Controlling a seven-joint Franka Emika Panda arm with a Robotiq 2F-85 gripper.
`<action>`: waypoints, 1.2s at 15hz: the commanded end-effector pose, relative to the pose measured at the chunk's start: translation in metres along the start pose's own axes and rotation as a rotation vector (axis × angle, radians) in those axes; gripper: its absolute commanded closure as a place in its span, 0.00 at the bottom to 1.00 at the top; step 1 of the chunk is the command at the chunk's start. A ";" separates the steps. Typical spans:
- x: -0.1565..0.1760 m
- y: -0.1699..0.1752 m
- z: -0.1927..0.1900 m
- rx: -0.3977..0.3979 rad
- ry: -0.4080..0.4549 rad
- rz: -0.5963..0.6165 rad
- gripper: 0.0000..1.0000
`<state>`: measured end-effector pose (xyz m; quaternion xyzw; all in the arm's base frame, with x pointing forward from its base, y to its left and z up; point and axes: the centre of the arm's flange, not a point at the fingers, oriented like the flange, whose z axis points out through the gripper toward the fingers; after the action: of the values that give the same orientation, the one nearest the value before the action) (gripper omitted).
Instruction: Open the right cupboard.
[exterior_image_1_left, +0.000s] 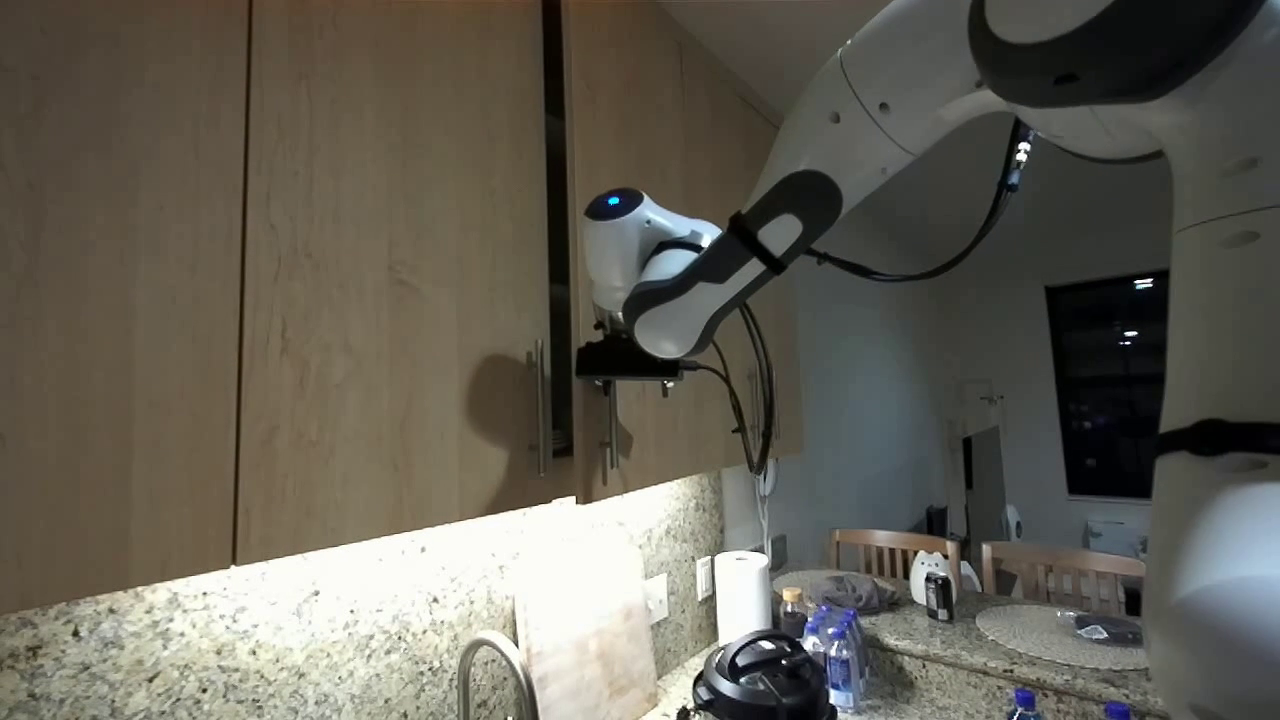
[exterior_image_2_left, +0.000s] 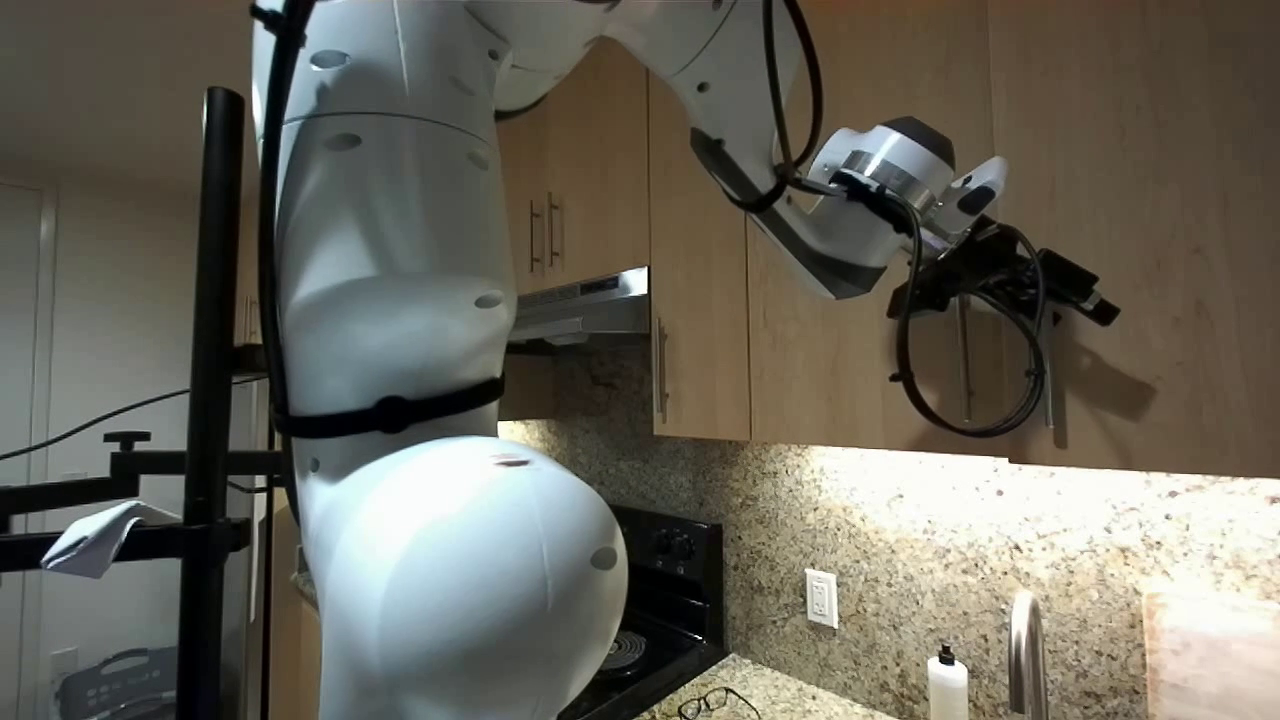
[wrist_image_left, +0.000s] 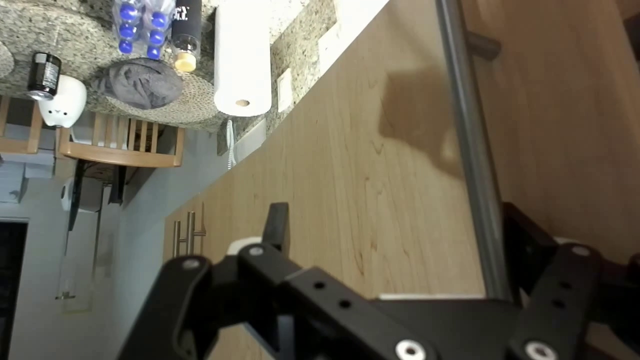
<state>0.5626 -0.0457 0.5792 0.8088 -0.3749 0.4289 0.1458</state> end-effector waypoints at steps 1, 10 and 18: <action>0.005 0.061 0.000 -0.015 -0.024 -0.015 0.00; 0.020 0.114 0.001 0.038 -0.052 -0.050 0.00; 0.024 0.156 0.003 0.076 -0.085 -0.062 0.00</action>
<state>0.4924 -0.1031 0.5812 0.8475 -0.3106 0.4206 0.0918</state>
